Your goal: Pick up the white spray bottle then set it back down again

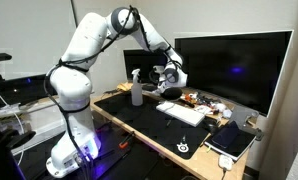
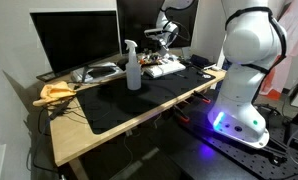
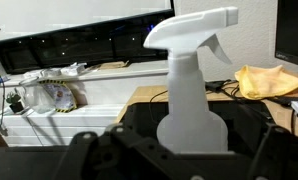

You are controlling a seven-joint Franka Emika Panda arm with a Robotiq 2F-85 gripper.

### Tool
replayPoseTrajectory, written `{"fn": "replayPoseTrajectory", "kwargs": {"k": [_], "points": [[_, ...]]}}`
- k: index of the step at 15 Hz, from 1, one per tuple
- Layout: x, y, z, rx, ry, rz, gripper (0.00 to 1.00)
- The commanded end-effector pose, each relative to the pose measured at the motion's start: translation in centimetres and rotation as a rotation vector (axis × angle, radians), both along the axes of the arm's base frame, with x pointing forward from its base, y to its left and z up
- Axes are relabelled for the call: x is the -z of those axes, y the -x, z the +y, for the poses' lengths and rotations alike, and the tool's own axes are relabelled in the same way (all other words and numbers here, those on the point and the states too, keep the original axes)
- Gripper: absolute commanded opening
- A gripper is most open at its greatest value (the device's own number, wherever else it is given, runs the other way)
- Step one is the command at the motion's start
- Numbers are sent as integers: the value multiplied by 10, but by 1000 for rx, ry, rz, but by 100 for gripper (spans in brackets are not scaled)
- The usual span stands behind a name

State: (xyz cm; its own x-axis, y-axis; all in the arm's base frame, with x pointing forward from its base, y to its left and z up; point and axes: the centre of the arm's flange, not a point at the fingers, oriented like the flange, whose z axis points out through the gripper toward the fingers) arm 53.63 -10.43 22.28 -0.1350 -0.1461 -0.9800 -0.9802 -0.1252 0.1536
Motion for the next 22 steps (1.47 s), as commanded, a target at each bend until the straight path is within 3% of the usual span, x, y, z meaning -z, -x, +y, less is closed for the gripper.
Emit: {"fn": "replayPoseTrajectory", "kwargs": {"k": [1, 13, 22], "points": [[-23, 29, -12, 14, 20, -32, 100], [-70, 91, -34, -28, 170, -173, 100], [-115, 129, -27, -178, 492, -379, 100]]}}
